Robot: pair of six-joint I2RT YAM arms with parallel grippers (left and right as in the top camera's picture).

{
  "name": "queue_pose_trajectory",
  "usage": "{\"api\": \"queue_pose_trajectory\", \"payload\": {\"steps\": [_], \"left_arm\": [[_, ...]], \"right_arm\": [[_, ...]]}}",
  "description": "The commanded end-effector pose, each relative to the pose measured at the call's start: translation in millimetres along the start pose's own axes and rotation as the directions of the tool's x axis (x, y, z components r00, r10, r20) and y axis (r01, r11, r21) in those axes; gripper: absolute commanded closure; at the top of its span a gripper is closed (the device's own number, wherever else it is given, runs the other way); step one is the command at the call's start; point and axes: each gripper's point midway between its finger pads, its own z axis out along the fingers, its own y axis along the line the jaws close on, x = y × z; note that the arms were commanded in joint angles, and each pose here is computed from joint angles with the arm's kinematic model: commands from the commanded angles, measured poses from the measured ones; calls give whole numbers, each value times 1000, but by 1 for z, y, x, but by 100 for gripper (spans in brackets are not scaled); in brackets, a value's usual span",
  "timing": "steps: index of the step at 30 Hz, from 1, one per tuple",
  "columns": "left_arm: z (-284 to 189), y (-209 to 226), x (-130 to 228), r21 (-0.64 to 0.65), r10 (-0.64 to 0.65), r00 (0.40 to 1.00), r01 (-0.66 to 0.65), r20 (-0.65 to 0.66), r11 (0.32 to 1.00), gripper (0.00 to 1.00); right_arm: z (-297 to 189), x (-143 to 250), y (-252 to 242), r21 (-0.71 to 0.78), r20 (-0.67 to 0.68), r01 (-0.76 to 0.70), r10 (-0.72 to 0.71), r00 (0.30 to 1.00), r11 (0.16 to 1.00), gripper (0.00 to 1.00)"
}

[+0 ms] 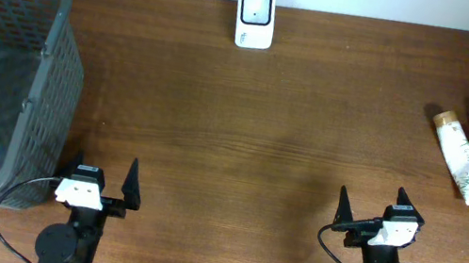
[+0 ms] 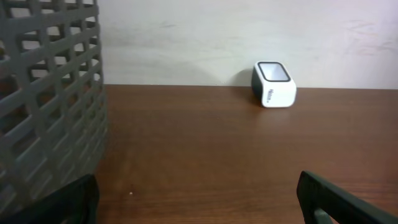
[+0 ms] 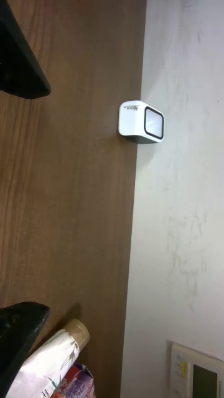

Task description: Scan the item barcode

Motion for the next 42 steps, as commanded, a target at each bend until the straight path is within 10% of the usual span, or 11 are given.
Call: {"api": "queue_pose_trajectory", "payload": {"steps": [1,42], "left_arm": [[0,12,3,-69,-9,1000,9,0,998,1],[0,12,2,-72,21,1000,-21,0,997,1]], "right_arm": [[0,3,1,-2,-5,0,0,1000,1000,1],[0,3,2,-5,-5,-4,4,1000,1000,1]]}}
